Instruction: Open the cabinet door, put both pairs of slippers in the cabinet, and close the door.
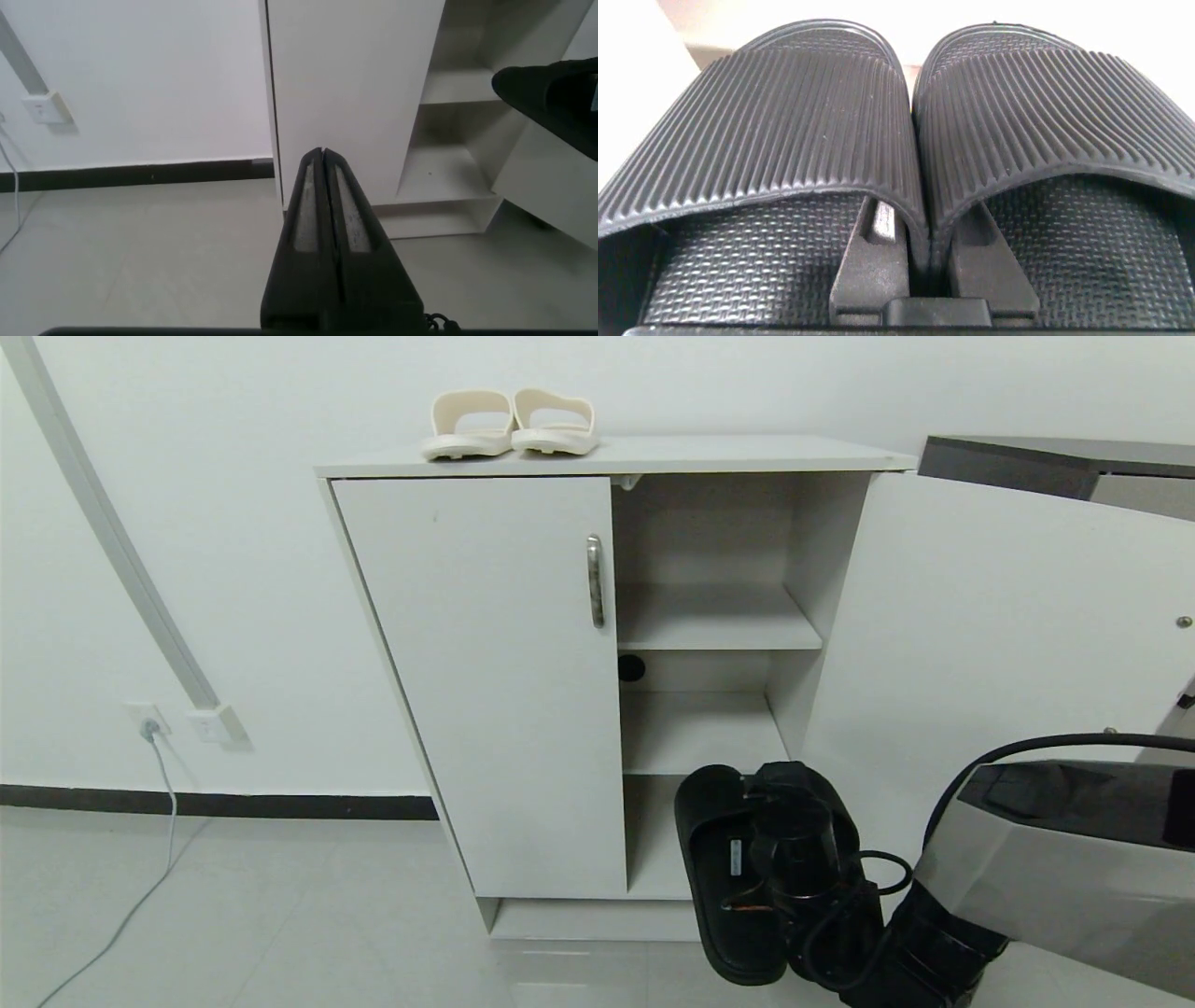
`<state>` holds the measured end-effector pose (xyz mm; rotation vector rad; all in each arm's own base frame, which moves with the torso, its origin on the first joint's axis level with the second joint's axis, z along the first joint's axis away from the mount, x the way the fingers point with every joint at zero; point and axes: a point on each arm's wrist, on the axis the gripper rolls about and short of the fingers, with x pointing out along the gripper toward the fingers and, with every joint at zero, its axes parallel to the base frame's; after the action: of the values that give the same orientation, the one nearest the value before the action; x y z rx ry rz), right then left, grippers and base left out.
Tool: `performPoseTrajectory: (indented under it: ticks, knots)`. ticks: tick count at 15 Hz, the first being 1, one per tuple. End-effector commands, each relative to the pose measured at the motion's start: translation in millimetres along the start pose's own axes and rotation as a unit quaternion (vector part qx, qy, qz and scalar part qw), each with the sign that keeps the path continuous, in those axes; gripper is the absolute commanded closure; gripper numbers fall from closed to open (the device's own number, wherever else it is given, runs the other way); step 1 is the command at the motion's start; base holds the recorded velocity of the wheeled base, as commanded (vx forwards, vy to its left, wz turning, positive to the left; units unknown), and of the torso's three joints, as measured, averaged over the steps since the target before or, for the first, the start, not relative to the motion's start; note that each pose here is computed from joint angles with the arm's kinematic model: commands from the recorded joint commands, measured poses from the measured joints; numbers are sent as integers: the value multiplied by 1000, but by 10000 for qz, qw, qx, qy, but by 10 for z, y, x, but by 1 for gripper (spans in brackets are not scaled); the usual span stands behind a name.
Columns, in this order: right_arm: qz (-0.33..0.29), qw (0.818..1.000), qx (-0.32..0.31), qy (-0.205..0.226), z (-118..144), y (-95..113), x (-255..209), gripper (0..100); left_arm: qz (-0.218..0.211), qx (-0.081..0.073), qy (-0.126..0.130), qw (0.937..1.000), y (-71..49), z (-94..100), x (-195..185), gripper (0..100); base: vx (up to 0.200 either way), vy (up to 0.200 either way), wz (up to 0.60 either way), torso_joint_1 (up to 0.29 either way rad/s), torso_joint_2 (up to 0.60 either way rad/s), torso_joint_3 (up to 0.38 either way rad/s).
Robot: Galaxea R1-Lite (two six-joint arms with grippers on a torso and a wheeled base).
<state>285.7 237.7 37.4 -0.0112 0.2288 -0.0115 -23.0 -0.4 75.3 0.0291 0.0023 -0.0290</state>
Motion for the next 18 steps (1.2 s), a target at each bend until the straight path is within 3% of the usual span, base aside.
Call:
performPoseTrajectory:
  ticks: [1, 6, 18]
  knots:
    - [74, 9999, 46, -72, -52, 67, 37, 100, -1, 0, 9, 10000, 0, -1, 1, 100, 0, 0, 0, 0, 0, 0]
    - [211, 9997, 77, -93, -45, 104, 70, 100, -1, 0, 9, 10000, 0, -1, 1, 100, 0, 0, 0, 0, 0, -17]
    - [675, 9975, 167, -111, 7, 148, 82, 100, -1, 0, 9, 10000, 0, -1, 1, 100, 0, 0, 0, 3, 2, -190]
